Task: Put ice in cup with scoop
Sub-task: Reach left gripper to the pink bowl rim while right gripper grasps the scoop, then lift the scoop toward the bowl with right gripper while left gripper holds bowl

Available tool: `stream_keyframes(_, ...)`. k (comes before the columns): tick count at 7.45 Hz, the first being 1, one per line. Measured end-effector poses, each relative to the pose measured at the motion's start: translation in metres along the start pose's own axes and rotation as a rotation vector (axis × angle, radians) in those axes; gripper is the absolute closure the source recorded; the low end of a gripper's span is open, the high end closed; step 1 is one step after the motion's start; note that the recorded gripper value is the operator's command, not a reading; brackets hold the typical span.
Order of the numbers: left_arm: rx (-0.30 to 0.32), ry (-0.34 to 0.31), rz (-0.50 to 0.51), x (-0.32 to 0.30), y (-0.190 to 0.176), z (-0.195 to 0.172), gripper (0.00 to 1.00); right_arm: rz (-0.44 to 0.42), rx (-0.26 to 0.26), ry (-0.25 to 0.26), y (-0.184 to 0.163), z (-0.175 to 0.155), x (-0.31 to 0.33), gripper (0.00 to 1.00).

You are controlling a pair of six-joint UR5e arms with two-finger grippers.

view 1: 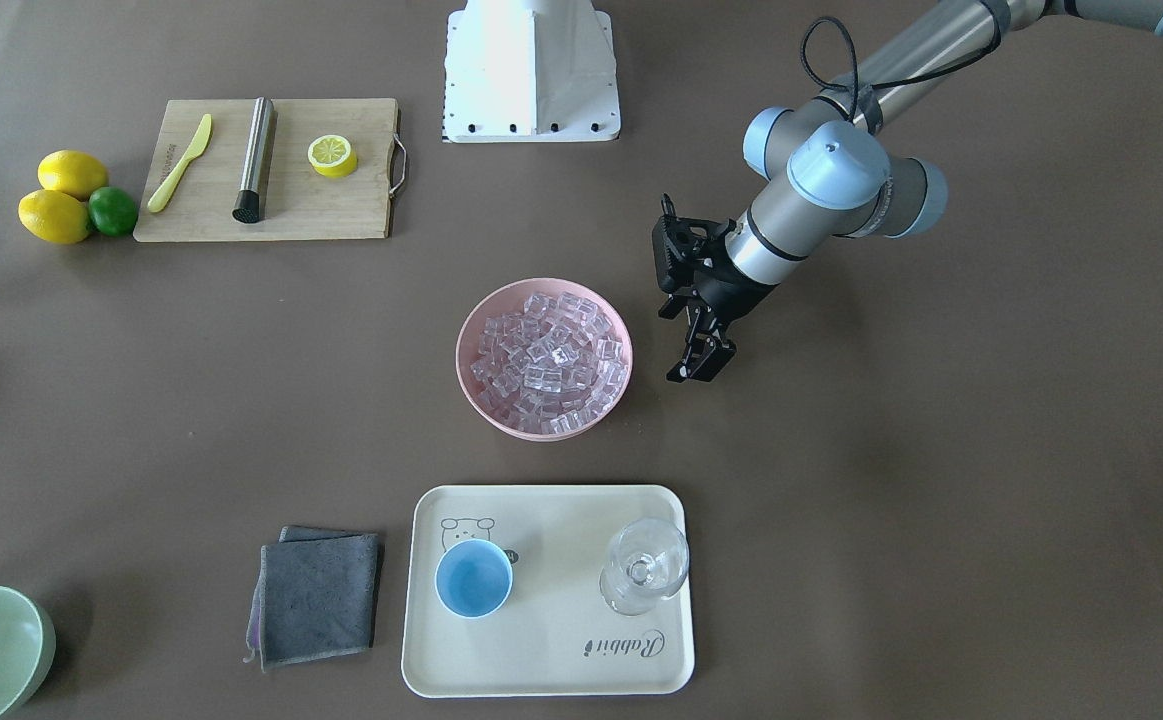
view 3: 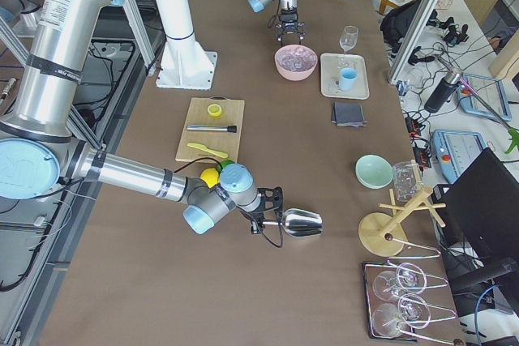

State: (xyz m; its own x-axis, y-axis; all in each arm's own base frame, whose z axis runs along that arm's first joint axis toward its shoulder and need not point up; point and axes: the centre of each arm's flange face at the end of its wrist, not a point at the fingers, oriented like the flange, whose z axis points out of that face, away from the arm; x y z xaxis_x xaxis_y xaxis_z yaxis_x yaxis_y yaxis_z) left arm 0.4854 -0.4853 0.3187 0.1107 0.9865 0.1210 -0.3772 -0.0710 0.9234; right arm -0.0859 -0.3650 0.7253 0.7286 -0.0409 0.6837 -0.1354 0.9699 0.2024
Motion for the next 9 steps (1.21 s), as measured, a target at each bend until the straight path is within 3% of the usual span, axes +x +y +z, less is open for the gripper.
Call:
stream_keyframes(3, -0.011, 0.044, -0.039, -0.012, -0.008, 0.017, 0.01, -0.084, -0.010, -0.093, -0.021, -0.030, -0.034, 1.00)
stream_keyframes(6, -0.002, 0.076, -0.111, -0.033, -0.024, 0.023, 0.01, -0.285, 0.005, -0.082, -0.093, -0.108, -0.091, 1.00)
stream_keyframes(8, 0.002, 0.078, -0.135, -0.035, -0.030, 0.023, 0.01, -0.424, 0.009, -0.093, -0.135, -0.136, -0.124, 1.00)
stream_keyframes(9, 0.002, 0.078, -0.139, -0.036, -0.030, 0.023, 0.01, -0.485, -0.015, -0.091, -0.157, -0.150, -0.143, 1.00)
